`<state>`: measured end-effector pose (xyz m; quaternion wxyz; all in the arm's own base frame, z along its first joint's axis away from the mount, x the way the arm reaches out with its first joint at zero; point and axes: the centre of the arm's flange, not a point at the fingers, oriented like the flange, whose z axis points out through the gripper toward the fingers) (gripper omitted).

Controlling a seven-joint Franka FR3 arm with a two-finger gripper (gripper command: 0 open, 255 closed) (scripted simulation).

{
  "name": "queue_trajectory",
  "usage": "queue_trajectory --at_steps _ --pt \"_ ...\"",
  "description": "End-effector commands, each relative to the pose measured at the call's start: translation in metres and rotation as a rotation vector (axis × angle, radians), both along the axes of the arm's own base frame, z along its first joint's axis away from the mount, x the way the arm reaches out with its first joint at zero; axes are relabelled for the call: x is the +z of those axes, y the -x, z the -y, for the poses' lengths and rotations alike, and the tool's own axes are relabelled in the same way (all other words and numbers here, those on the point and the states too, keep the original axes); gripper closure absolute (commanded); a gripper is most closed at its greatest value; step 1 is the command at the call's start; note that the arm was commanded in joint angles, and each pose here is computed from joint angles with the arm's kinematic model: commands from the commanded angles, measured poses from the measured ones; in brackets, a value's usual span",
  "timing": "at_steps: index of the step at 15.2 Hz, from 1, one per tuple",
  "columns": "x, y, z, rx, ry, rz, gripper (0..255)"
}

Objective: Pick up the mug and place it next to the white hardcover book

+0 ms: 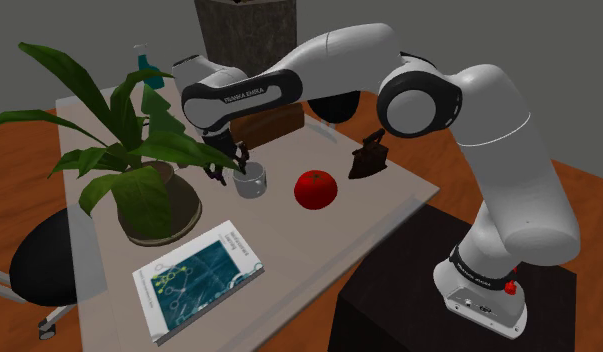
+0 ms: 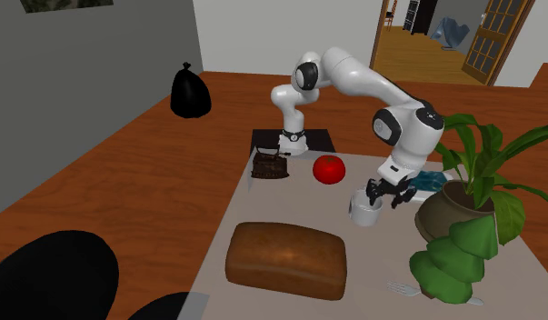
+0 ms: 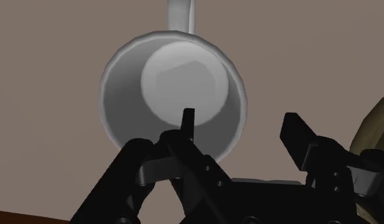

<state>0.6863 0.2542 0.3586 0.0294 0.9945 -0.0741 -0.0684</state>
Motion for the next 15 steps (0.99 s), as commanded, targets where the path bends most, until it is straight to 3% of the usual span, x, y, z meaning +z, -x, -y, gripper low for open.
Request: queue_trajectory --at_steps 1,4,8,15 --pt "0.0 0.0 0.0 0.0 0.0 0.0 0" --pt "0.0 0.0 0.0 0.0 0.0 0.0 0" --pt "0.049 -0.007 -0.002 0.0 0.0 0.0 0" --pt "0.049 -0.007 -0.002 0.0 0.0 0.0 0"
